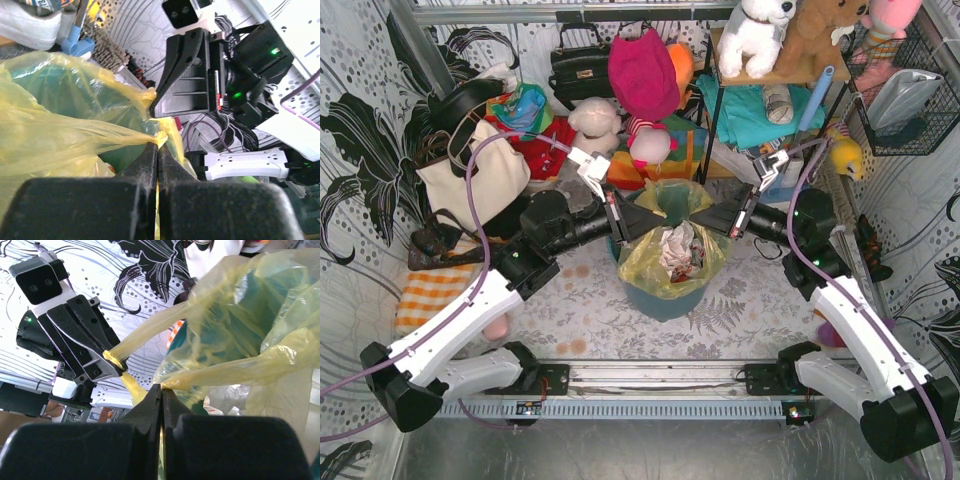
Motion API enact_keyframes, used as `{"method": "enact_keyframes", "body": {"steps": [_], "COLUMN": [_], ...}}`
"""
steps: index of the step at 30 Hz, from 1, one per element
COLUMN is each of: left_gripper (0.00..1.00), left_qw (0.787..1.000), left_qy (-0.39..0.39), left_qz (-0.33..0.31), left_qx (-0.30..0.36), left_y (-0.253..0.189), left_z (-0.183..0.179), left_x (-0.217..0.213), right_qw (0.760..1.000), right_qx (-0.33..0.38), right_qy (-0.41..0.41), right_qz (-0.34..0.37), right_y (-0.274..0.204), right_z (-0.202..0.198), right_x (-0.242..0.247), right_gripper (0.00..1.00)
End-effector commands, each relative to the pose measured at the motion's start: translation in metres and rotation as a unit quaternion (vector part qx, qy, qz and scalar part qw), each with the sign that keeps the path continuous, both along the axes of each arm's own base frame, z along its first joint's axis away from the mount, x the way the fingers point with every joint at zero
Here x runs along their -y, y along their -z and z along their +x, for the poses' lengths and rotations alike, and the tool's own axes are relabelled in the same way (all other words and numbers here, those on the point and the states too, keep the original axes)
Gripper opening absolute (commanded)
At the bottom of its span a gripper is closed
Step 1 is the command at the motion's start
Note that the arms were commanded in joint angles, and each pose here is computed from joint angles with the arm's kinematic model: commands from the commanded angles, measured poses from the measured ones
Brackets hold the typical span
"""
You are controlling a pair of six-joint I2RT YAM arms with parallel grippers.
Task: Tie the trash bag
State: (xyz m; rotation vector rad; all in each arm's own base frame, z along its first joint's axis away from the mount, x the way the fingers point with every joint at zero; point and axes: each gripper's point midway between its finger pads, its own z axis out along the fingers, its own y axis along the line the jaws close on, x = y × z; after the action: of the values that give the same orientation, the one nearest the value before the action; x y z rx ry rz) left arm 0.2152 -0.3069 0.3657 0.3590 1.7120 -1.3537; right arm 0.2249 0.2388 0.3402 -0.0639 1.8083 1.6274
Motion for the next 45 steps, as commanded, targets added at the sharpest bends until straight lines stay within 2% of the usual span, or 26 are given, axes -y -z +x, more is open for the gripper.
{"method": "enact_keyframes", "body": {"steps": [1, 8, 13, 16, 22, 29, 34, 39, 45], "left_gripper": [0.00, 0.00, 0.00, 0.00, 0.00, 0.00, 0.00, 0.00, 0.00], "left_qw": [0.994, 0.993, 0.989, 0.981, 0.968, 0.946, 0.945, 0.947, 0.946], "left_qy": [0.029, -0.006, -0.103, -0.170, -0.229, -0.300, -0.310, -0.311, -0.315], "left_qz": [-0.072, -0.073, -0.058, -0.052, -0.056, -0.069, -0.044, -0.024, -0.007], "left_qx": [0.071, 0.095, 0.087, 0.076, 0.080, 0.104, 0.099, 0.079, 0.076], "left_y": [-0.064, -0.084, -0.089, -0.089, -0.098, -0.118, -0.104, -0.082, -0.073], "left_z": [-0.013, -0.002, 0.026, 0.041, 0.047, 0.051, 0.066, 0.077, 0.087], "left_x": [-0.001, -0.006, -0.024, -0.042, -0.066, -0.098, -0.091, -0.083, -0.081], "right_qw": [0.996, 0.992, 0.989, 0.987, 0.981, 0.962, 0.948, 0.956, 0.958], "right_qx": [0.071, 0.109, 0.143, 0.158, 0.177, 0.190, 0.153, 0.108, 0.096], "right_qy": [-0.028, -0.029, -0.002, 0.024, 0.081, 0.191, 0.258, 0.247, 0.240], "right_qz": [0.036, 0.048, 0.044, 0.031, -0.003, -0.054, -0.110, -0.118, -0.124], "right_y": [-0.048, -0.079, -0.104, -0.113, -0.125, -0.133, -0.100, -0.055, -0.037], "right_z": [-0.013, -0.011, -0.004, 0.003, 0.014, 0.029, 0.055, 0.070, 0.081], "right_x": [-0.007, -0.010, -0.007, -0.003, 0.009, 0.040, 0.058, 0.049, 0.042], "right_gripper": [0.00, 0.00, 0.00, 0.00, 0.00, 0.00, 0.00, 0.00, 0.00]}}
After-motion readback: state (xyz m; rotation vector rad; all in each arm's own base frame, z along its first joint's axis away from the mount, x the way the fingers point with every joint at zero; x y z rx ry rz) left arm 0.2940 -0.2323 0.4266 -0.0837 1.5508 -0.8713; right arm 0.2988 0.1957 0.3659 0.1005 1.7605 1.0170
